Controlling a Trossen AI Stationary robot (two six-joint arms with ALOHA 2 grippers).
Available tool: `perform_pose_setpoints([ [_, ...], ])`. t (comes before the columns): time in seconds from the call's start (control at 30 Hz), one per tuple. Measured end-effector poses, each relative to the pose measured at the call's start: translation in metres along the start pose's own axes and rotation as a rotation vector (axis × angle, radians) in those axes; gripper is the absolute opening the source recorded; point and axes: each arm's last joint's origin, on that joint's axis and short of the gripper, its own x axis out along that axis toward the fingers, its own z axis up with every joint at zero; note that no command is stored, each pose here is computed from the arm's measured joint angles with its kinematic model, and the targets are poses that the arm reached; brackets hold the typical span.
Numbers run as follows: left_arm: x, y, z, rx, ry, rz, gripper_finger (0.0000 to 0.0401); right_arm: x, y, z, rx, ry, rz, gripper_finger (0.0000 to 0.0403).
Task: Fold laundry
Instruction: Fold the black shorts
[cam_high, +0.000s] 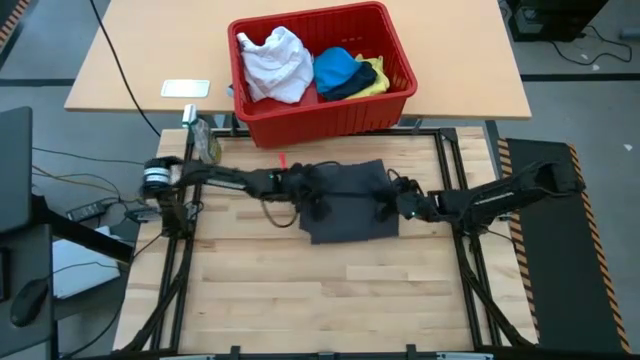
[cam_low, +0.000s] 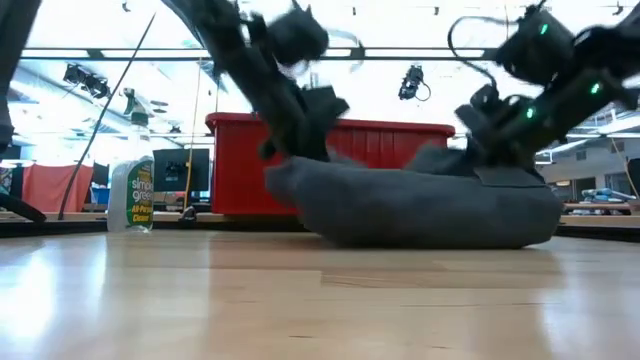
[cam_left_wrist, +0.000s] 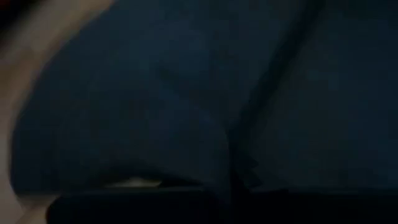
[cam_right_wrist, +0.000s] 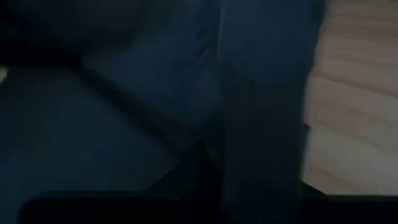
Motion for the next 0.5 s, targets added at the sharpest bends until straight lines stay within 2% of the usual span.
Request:
perform_pose_setpoints([
  [0.13,0.030,0.015,-0.007,-0.030,0.040,0.003,0.0035,0.007,-0.019,-0.009,0.003,0.007,-0.035,0.0116],
  [0.27,0.035,0.023,-0.006,-0.043,0.035,0.015,0.0066,0.007,-0.025,-0.010,-0.014,-0.002,-0.055,0.0162],
  [0.37,0.026,0.027,0.000,-0.007,0.018,0.019,0.0094,0.005,-0.023,-0.005,-0.053,-0.051,-0.040,0.0196],
  [0.5,-0.003,0.029,0.015,0.043,-0.040,0.013,0.0125,-0.001,-0.015,0.007,-0.105,-0.123,0.000,0.0225],
])
